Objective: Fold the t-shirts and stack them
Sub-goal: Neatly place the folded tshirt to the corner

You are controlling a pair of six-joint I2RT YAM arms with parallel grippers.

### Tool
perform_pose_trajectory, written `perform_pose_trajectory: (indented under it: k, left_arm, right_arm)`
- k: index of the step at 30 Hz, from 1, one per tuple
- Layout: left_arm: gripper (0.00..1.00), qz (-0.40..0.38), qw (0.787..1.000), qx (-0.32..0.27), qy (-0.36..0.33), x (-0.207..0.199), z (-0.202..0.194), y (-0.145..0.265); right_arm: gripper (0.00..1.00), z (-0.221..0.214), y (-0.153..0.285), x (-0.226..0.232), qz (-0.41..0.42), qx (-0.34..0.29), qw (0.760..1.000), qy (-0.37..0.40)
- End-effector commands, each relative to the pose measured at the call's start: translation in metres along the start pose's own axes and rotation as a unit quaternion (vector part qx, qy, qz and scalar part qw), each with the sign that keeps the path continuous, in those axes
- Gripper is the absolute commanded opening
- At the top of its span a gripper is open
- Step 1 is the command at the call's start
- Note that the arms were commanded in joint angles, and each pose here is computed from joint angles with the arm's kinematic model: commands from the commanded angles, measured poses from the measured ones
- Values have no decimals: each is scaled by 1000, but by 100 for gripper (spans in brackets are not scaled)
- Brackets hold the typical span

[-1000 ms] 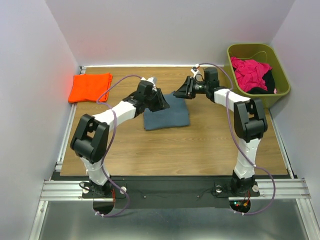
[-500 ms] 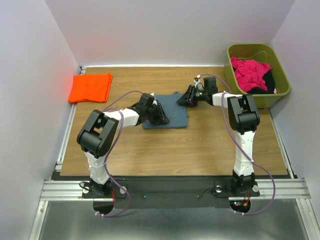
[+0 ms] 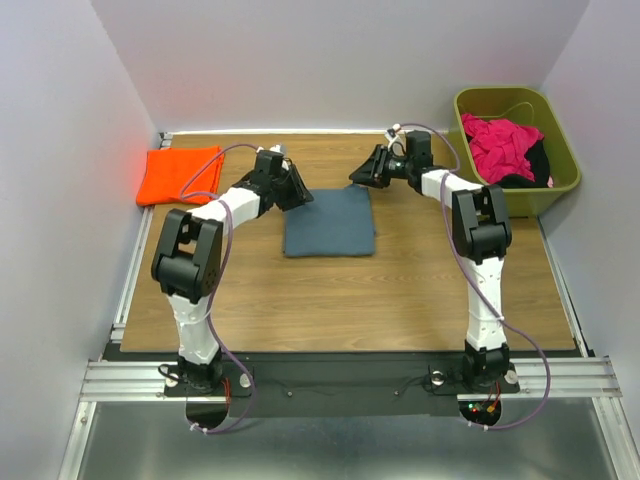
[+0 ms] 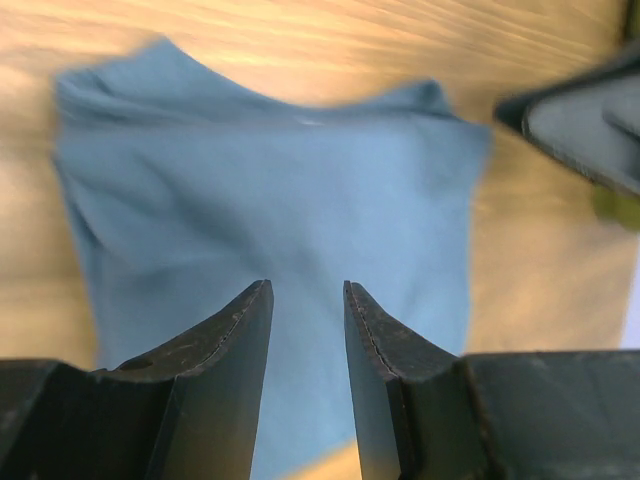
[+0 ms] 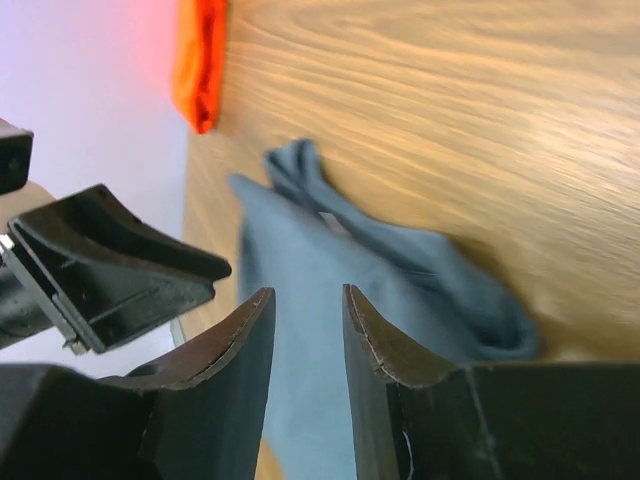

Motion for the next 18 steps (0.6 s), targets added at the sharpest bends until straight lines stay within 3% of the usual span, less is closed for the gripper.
perform_pose_trajectory:
  k: [1,6,11,14,18]
  left_arm:
    - [46,39,999,26,-5,31,-7,-26]
    - [46,66,997,22,14,59,1,-31]
    - [52,65,998,-5,11,52,15,-3]
    - [68,65,997,-45,-11,41,28,29]
    - [79,100,990,-90,-39,43,33,71]
  right_arm:
    - [39,-14,-9,-33,-24,7,999,-29]
    - [39,-20,-8,-47,-53,-1,998,-31]
    - [39,-10,6,-30,-69,-11,998,-10]
    - [41,-3,19,-1,-87,-9,996,29]
    - [53,-9,27,44,-123,2,986,108]
Point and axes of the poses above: each gripper's point midway between its finger pads, its own y axis back along the fingers, its own x axis along the line the jaws close on, z = x × y, the point moved 4 cm from there along y, back along the fingers, and after that the axes turned 6 degrees about y, right-handed, at the moved point
